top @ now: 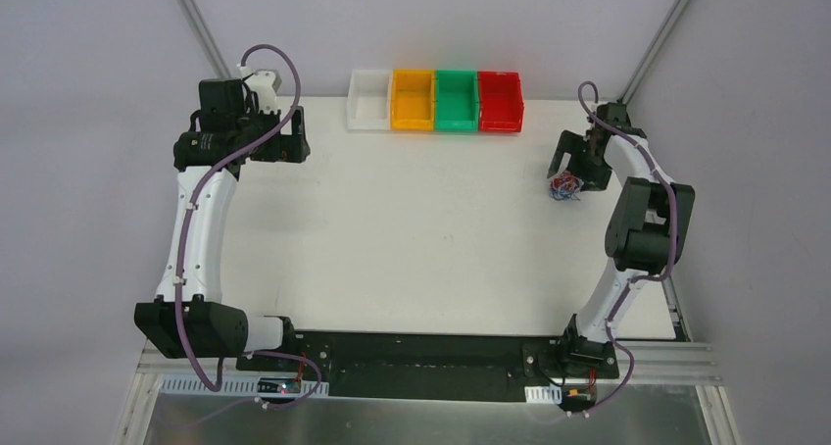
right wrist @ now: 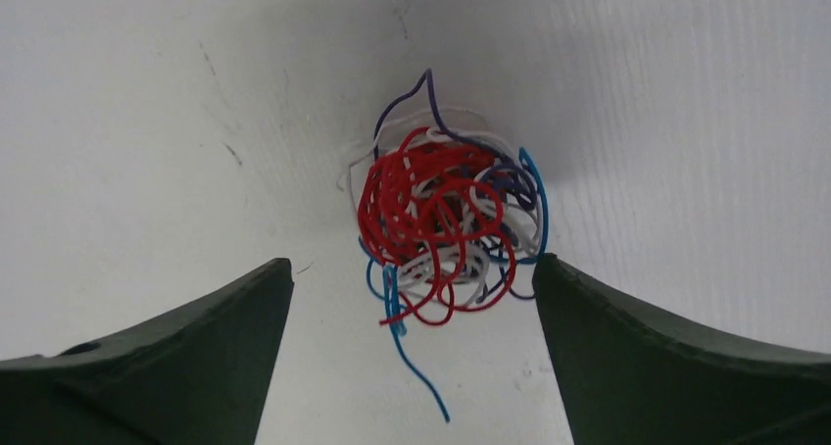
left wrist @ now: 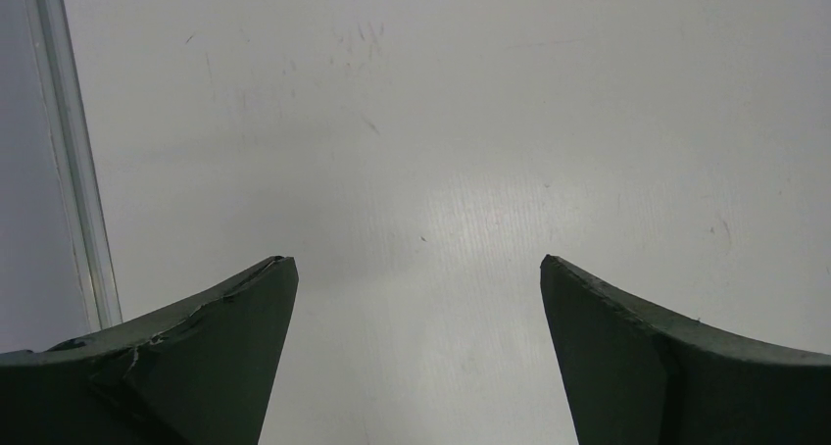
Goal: Untangle the cables
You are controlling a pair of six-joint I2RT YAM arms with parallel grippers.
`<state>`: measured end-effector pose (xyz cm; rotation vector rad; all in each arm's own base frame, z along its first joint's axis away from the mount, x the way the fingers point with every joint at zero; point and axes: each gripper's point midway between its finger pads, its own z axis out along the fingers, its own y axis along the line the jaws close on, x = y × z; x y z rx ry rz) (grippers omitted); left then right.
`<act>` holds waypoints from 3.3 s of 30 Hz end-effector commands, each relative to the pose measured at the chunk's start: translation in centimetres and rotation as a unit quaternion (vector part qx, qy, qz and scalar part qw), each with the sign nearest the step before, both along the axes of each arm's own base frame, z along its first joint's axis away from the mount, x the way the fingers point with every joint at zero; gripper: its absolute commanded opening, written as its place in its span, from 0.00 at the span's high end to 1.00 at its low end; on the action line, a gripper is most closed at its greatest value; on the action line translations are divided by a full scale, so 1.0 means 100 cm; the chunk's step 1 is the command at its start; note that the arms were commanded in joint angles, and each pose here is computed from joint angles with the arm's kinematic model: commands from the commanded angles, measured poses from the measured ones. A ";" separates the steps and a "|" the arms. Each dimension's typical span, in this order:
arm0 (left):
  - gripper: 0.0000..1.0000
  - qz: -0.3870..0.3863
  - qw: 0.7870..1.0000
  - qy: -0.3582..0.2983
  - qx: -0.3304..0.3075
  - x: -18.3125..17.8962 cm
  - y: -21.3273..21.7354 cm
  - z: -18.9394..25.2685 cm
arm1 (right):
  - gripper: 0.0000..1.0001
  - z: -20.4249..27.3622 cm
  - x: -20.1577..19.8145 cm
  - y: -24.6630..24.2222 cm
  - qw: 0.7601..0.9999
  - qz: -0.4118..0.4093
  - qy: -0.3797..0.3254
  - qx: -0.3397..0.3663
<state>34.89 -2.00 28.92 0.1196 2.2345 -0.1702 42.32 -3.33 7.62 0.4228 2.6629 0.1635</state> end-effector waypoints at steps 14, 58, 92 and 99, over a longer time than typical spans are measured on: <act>0.01 -0.231 0.925 0.057 -0.298 -0.074 -0.127 -0.021 | 0.83 0.103 -0.090 0.188 0.912 0.274 -0.066 0.298; 1.00 -0.285 0.881 0.076 -0.371 -0.096 -0.183 -0.057 | 1.00 0.130 -0.190 0.239 0.840 0.456 -0.014 0.294; 1.00 0.042 0.950 0.159 -0.266 -0.022 0.035 -0.164 | 1.00 0.073 -0.139 0.121 0.910 0.286 0.056 0.295; 0.85 -0.050 0.945 0.177 -0.271 -0.034 -0.025 -0.154 | 0.86 0.076 -0.153 0.203 0.871 0.362 0.081 0.321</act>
